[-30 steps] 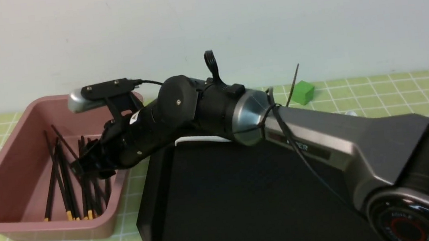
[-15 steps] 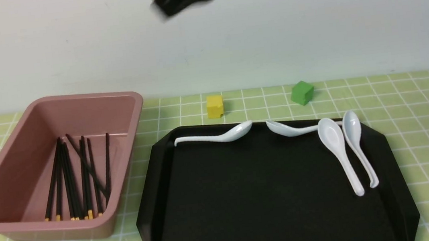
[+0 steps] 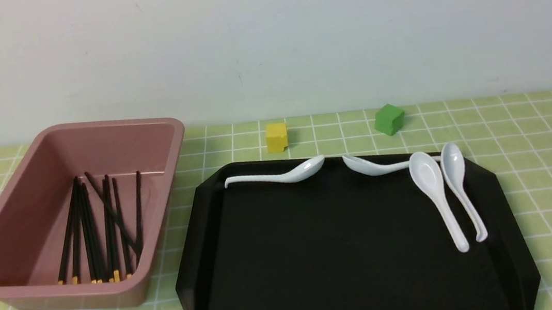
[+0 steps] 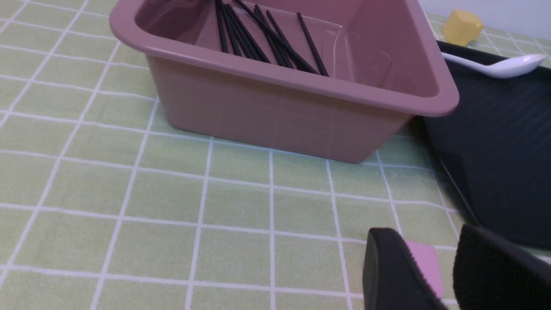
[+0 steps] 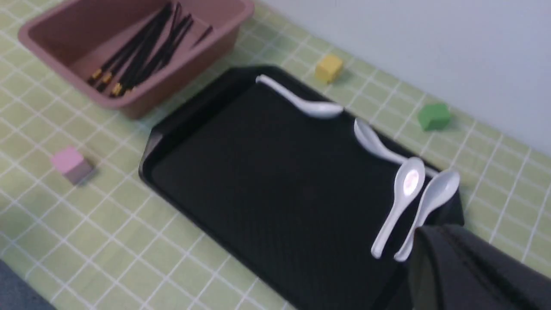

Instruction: On green tablecloth take chopsticks from black tray and put them in box.

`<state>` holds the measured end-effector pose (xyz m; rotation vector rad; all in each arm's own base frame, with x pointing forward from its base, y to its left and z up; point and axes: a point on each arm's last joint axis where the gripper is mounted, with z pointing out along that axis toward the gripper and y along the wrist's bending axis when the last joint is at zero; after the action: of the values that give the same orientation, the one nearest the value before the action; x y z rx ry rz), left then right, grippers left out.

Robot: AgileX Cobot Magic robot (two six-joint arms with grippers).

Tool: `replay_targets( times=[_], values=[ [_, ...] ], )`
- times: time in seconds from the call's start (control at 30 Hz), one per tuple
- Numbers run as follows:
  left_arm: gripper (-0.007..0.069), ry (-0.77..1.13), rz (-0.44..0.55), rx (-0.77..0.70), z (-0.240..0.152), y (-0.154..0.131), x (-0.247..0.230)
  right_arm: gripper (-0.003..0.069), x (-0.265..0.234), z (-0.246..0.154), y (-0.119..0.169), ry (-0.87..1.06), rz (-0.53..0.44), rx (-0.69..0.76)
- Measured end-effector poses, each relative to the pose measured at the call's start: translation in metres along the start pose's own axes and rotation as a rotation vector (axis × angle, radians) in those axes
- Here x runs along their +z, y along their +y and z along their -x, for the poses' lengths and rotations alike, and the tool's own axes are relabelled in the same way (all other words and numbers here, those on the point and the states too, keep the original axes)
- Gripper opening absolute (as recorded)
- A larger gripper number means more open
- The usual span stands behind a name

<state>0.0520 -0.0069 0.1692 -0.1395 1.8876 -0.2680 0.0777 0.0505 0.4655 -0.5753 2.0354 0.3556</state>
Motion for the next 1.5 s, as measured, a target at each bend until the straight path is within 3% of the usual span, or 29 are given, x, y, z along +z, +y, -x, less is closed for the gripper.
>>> replay_targets(
  times=[0.2, 0.37, 1.3, 1.5],
  values=[
    [0.0239, 0.0, 0.0, 0.0, 0.0, 0.0, 0.0, -0.0003, 0.01, -0.115, -0.008, -0.354, -0.019, 0.105],
    [0.0239, 0.0, 0.0, 0.0, 0.0, 0.0, 0.0, -0.0001, 0.03, -0.152, -0.012, -0.416, -0.041, 0.116],
    [0.0238, 0.0, 0.0, 0.0, 0.0, 0.0, 0.0, 0.0019, 0.032, -0.149, -0.012, -0.5, -0.058, 0.06],
    [0.0238, 0.0, 0.0, 0.0, 0.0, 0.0, 0.0, 0.0026, 0.034, -0.151, -0.009, -0.491, -0.011, 0.12]
  ],
)
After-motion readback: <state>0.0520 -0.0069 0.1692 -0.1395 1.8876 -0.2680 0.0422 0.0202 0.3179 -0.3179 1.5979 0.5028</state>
